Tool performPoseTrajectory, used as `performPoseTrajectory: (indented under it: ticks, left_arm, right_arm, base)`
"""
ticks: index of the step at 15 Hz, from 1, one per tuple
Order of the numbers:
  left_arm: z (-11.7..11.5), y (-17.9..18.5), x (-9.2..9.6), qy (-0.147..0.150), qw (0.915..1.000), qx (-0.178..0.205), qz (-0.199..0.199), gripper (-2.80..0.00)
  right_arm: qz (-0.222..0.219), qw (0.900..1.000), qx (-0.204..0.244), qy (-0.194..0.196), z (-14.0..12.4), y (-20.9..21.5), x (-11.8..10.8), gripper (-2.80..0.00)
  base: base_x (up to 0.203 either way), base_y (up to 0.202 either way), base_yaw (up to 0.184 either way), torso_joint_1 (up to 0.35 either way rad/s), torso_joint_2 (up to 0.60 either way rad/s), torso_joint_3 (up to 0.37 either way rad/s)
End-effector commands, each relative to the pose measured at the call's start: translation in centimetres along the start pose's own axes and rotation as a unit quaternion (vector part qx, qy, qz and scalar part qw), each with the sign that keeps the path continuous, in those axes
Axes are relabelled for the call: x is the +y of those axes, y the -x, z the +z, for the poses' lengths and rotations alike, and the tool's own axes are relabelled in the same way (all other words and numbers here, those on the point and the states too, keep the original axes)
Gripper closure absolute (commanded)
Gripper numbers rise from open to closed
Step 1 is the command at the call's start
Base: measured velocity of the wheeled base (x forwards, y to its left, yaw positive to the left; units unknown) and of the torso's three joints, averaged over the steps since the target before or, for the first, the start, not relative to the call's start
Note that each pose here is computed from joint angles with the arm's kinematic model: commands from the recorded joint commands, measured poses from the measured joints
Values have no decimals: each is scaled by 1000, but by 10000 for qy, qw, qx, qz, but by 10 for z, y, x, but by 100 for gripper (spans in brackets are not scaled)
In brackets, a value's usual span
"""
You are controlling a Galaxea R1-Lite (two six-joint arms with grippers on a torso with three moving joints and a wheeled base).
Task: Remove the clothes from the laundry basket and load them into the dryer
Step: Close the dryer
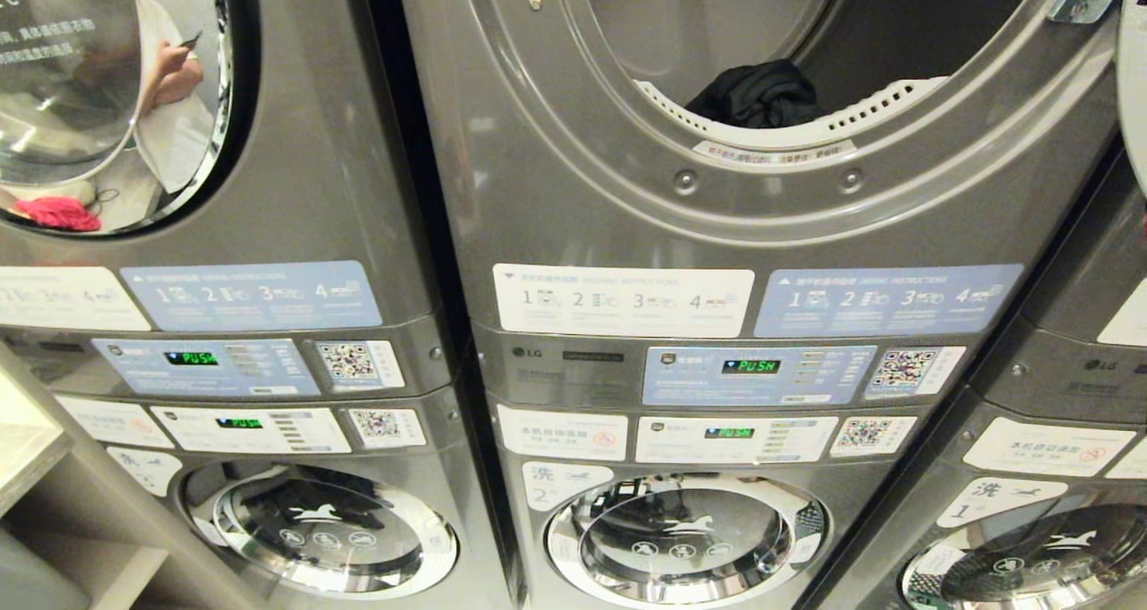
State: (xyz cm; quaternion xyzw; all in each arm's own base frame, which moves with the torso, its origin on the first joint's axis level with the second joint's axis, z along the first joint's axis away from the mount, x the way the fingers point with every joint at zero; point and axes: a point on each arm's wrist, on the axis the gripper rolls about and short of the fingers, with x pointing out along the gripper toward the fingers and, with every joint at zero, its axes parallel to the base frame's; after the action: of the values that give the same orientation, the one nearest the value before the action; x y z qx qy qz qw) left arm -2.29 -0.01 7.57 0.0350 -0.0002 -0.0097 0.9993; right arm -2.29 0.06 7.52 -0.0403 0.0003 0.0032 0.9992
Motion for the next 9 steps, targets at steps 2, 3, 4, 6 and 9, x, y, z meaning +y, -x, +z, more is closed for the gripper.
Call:
performPoseTrajectory:
  ticks: [2,3,4,6,9]
  left_arm:
    - [0,0,0,-3,10000,0,-3,0]
    - [0,0,0,-3,10000,-9,-2,0]
    - [0,0,0,5,10000,-9,-2,0]
    - [0,0,0,5,10000,-9,-1,0]
    - [0,0,0,20,10000,-9,-2,0]
  right_arm:
    - [0,10000,11,3,0,0,0,0]
    - [0,10000,11,3,0,0,0,0]
    - [0,10000,11,3,0,0,0,0]
    - [0,10000,11,3,0,0,0,0]
    - [0,10000,11,3,0,0,0,0]
  base:
    - [5,-83,5,-1,7,0]
    - [2,-172,0,2,12,1]
    - [1,-198,-1,1,2,2]
    - [0,-198,2,-4,9,8]
    - [0,-196,2,2,7,6]
